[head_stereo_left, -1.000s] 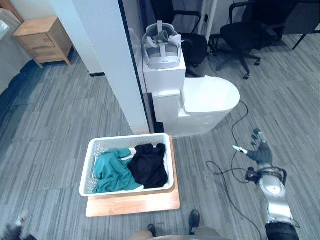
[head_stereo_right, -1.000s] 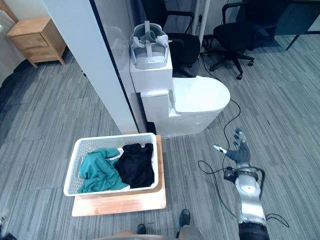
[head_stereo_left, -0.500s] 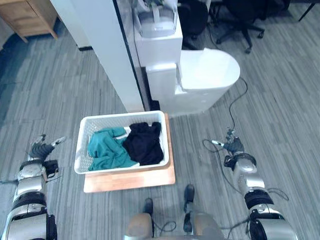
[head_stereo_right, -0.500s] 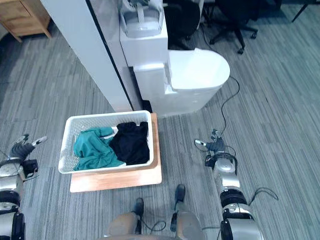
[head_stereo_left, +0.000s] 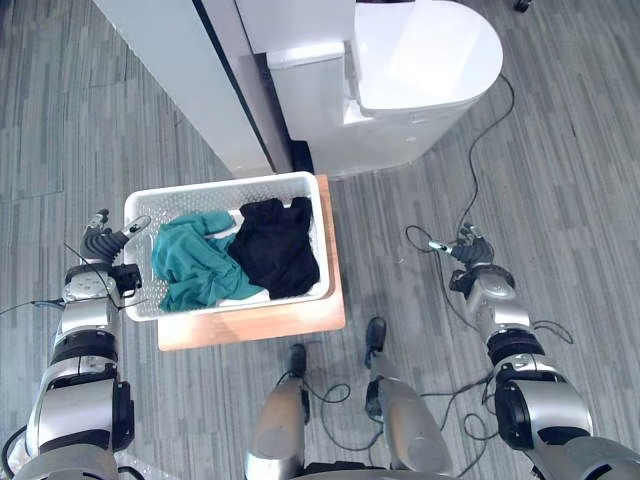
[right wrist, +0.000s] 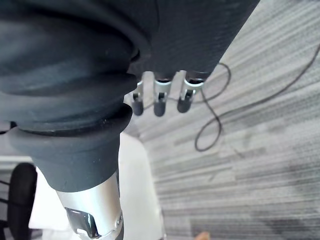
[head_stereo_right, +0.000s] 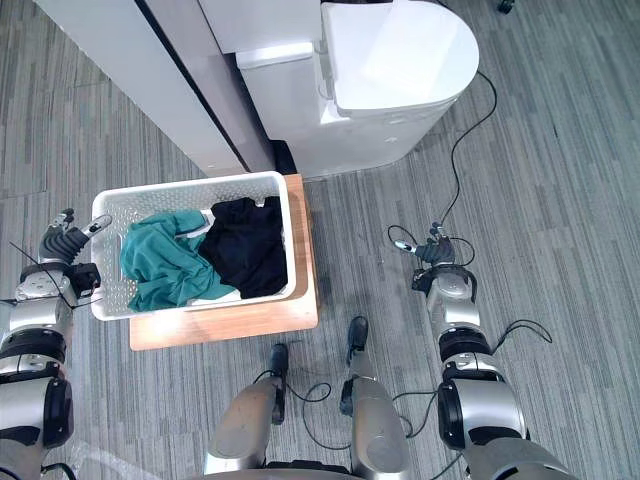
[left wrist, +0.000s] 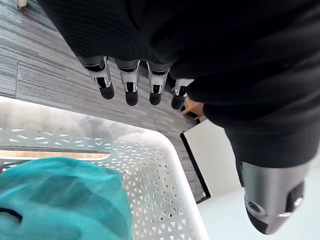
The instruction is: Pick up the laundry basket with both hands and put the clothes into the washing machine.
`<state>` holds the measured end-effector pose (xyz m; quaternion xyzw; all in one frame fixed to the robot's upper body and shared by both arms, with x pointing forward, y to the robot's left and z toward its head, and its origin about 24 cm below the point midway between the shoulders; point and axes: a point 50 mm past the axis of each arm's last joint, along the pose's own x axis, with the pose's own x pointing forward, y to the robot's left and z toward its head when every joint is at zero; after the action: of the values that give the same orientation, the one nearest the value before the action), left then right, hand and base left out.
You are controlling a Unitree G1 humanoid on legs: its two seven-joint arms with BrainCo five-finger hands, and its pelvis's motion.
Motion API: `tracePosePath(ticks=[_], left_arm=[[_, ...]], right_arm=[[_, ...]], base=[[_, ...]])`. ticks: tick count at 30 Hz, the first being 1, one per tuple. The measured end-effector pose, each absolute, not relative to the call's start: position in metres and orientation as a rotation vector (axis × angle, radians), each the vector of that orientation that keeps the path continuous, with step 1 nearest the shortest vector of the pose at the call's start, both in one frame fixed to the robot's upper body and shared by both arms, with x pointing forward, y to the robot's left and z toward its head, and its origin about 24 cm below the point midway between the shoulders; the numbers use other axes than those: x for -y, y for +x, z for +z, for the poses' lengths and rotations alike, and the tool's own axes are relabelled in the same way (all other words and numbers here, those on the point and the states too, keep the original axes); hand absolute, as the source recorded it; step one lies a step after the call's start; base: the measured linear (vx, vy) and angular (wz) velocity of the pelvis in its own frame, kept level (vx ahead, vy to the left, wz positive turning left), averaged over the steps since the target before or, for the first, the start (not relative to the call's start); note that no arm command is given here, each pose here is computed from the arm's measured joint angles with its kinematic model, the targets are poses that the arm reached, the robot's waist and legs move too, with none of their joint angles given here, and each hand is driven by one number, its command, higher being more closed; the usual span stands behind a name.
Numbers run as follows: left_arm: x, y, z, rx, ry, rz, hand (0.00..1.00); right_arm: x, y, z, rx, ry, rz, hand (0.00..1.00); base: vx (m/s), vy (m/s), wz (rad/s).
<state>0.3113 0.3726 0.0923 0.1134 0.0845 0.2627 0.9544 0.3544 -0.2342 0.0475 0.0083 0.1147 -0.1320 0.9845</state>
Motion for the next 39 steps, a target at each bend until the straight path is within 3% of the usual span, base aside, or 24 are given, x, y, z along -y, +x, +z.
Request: tracePosePath(ticks=[14,25,39], left_arm=[[-0.388,0.287,0.077,-0.187,0.164,0.612,0.00],[-0.401,0.282,0.076,-0.233,0.156,0.663,0.00],[-0.402,0.287,0.079,-0.262,0.160,0.702,0.00]], right_arm=[[0.233,0.352,0.037,-0.284,-0.042,-0.251,0.00],[0.219,0.372,0.069,-0.189,-0.097,-0.193,0.00],[0.180,0.374,0.143,0.174,-0.175,-0.070,0.00]], base=[[0.01,0.038,0.02],[0.01,0.040,0.01],[0.00,0.061,-0.14]])
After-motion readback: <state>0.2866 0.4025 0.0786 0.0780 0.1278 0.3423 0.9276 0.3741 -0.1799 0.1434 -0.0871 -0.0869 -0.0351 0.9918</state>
